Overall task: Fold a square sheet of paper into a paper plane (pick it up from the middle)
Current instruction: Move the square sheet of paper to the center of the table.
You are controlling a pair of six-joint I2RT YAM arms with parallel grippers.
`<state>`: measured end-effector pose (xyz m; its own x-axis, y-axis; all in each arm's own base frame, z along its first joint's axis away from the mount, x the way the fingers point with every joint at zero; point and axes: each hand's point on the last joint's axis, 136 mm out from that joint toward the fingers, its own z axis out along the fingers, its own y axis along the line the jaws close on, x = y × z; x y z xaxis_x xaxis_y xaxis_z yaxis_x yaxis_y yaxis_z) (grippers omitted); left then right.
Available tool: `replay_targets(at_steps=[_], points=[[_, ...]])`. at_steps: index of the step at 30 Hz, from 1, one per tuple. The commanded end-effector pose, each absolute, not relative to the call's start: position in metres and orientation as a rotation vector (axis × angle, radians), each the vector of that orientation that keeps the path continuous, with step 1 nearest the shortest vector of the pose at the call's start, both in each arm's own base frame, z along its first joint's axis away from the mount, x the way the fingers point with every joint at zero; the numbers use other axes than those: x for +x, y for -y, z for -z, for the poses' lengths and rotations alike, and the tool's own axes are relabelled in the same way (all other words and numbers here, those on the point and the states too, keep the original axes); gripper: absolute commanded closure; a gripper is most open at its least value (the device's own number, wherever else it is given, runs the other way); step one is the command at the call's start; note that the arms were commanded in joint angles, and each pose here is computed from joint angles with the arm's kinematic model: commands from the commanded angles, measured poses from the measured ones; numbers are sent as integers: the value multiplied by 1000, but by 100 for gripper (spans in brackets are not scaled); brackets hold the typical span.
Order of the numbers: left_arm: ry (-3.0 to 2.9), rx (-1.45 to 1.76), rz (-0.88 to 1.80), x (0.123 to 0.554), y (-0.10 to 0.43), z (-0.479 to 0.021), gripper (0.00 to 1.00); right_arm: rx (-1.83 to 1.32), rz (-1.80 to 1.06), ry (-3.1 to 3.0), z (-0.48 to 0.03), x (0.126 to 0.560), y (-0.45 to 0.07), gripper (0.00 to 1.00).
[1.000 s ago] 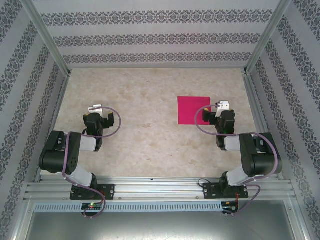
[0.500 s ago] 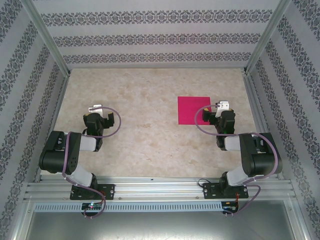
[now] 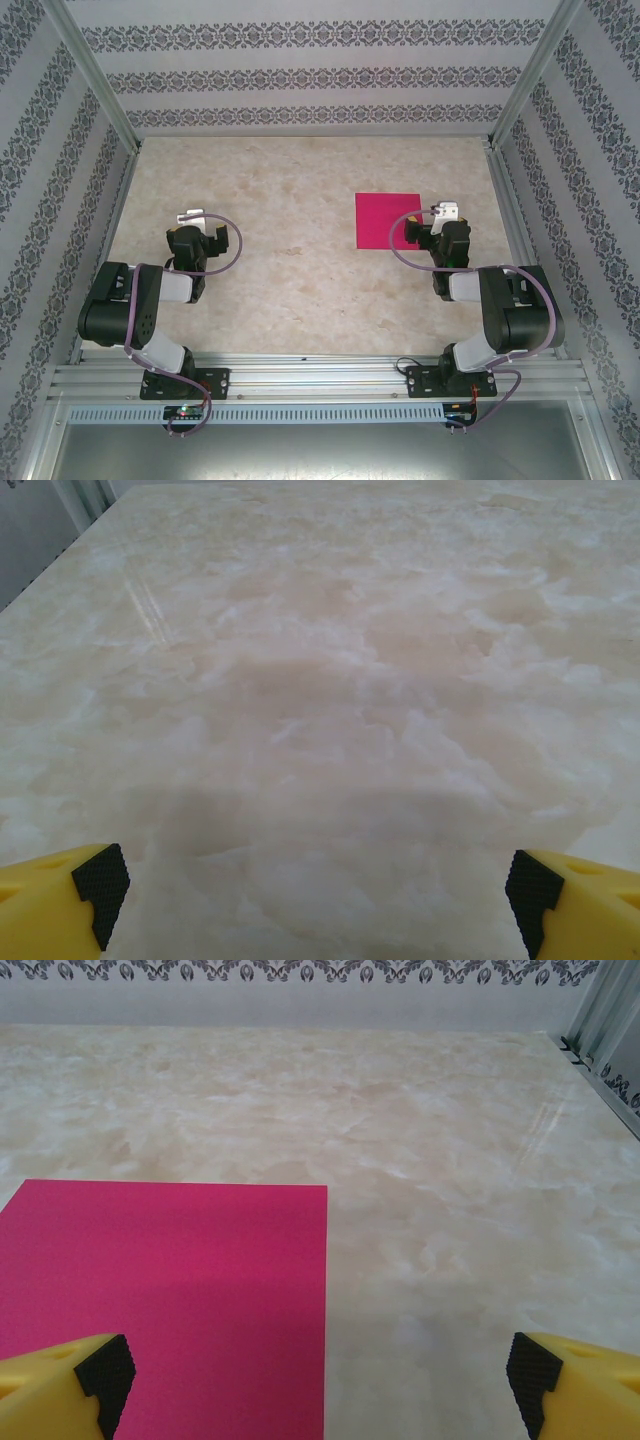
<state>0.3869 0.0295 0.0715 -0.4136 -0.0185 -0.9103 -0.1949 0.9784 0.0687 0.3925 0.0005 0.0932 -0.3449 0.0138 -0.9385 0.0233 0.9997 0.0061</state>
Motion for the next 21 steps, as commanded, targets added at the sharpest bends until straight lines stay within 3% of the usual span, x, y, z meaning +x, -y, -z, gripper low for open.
replay_targets(at_steps=[1,21], points=[[-1941,-157,-173,394,-27,-86,0,23,-10,-1888,-106,397,-3,2],[-1928,-150,-169,393,-26,-88,0,14,-13,-1839,-117,391,-4,2]])
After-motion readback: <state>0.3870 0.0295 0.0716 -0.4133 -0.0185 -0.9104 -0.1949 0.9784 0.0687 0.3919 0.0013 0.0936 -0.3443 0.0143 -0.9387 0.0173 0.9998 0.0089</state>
